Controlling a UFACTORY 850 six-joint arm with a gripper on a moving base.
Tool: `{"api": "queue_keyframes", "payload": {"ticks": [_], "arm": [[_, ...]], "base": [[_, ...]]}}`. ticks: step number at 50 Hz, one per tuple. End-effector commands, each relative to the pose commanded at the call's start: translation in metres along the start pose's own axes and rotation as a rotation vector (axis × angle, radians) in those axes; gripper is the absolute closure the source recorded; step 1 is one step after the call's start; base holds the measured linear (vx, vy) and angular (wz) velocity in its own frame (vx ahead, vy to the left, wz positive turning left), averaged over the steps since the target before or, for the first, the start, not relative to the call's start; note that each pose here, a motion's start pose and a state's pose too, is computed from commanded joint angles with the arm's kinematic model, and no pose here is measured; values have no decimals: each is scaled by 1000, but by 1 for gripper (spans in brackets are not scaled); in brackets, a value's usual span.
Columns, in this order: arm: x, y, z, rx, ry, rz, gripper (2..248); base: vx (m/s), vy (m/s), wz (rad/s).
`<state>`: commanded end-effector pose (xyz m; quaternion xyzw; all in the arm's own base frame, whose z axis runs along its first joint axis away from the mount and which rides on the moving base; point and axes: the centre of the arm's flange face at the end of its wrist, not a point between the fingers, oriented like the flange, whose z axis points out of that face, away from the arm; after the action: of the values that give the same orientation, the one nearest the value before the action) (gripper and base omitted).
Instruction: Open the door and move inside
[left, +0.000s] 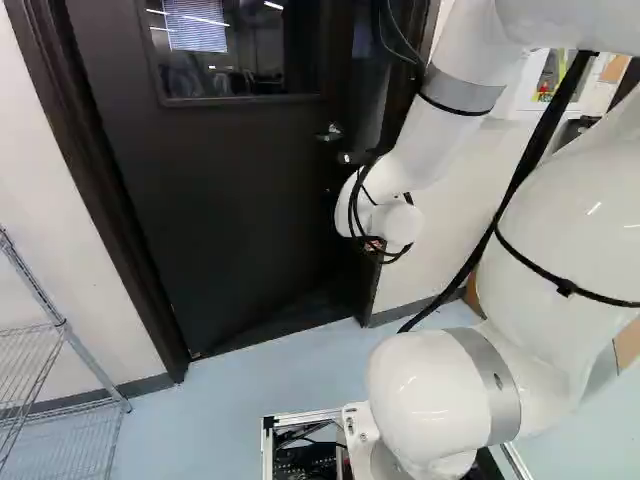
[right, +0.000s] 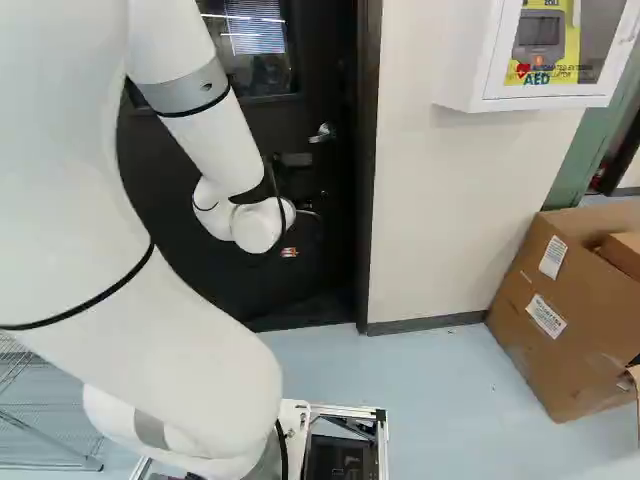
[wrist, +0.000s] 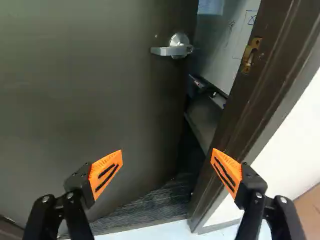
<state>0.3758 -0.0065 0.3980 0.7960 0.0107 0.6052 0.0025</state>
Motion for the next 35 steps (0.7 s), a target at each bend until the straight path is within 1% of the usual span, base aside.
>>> {"api": "queue_keyframes", "payload": {"ticks": [11,29,35], "arm": [[0,0,0,0,0,0,3],[0,0,0,0,0,0,3],[0,0,0,0,0,0,3]], "base": [[101,45,-28],[105,24,-171],[127,53,-111]]}}
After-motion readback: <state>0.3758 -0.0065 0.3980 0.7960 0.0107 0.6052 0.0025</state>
